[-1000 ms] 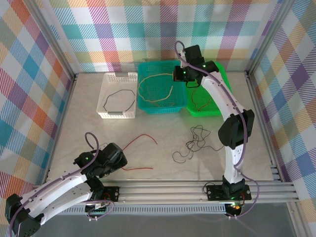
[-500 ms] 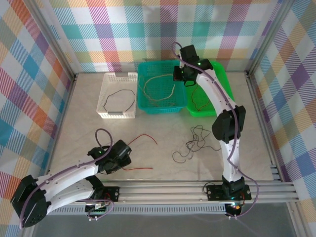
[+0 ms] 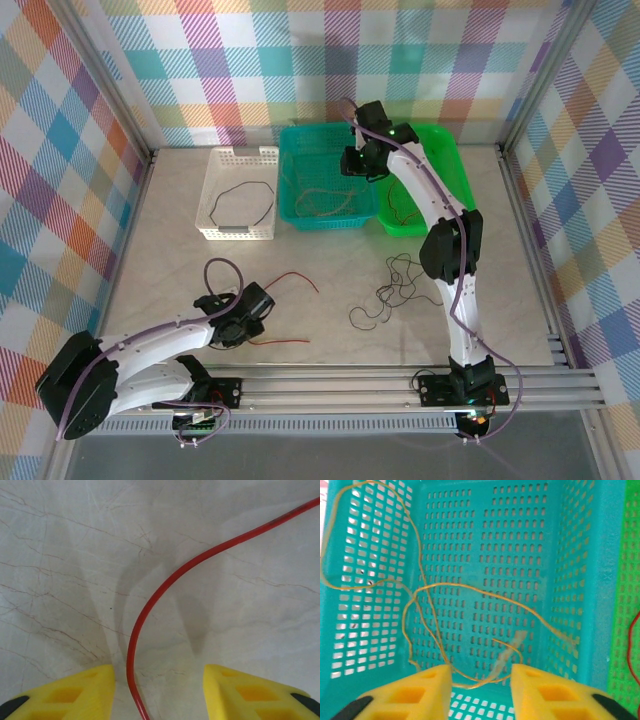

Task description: Untangle the cables

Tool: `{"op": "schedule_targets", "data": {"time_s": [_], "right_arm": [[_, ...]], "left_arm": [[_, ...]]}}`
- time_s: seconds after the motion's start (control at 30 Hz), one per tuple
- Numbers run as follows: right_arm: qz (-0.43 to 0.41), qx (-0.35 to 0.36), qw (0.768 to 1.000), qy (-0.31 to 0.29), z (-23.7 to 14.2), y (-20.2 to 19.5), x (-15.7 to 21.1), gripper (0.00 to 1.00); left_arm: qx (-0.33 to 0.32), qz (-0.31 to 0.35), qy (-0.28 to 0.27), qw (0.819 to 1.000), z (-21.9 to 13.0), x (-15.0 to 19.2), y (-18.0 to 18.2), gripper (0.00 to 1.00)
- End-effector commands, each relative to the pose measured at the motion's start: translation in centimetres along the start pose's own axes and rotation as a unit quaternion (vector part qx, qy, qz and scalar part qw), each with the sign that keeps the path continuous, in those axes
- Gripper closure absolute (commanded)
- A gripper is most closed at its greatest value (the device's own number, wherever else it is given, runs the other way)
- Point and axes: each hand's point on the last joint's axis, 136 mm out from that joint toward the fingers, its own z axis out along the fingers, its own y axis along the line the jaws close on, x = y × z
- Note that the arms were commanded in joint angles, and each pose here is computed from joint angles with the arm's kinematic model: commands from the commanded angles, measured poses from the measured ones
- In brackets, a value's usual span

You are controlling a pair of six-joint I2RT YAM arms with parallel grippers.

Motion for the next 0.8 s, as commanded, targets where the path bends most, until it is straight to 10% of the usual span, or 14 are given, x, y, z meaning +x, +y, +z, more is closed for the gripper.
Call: {"op": "schedule_targets", "data": {"time_s": [0.0, 0.37, 0.6, 0.77], "right_arm": [[-0.012, -0.037, 0.999, -0.036, -4.8, 2.5, -1.3, 0.52], [-0.026, -0.081, 0.987, -0.136, -16.3, 3.9, 0.2, 0.31], [-0.016, -0.068, 0.984, -0.163, -20.2, 1.0, 7.3, 0.2], [0.002, -0.043, 0.987, -0.157, -20.6, -2.3, 13.3, 0.14]], "left_arm": [[-0.008, -0.004, -0.005, 1.0, 0.8, 0.0, 0.5, 0.55], [-0.031, -0.002, 0.004, 1.0, 2.4, 0.9, 1.6, 0.74], [-0.035, -0.004, 0.005, 0.999, 3.0, 1.1, 2.1, 1.0], [-0.031, -0.001, 0.007, 1.0, 2.6, 0.9, 1.6, 1.0]]}}
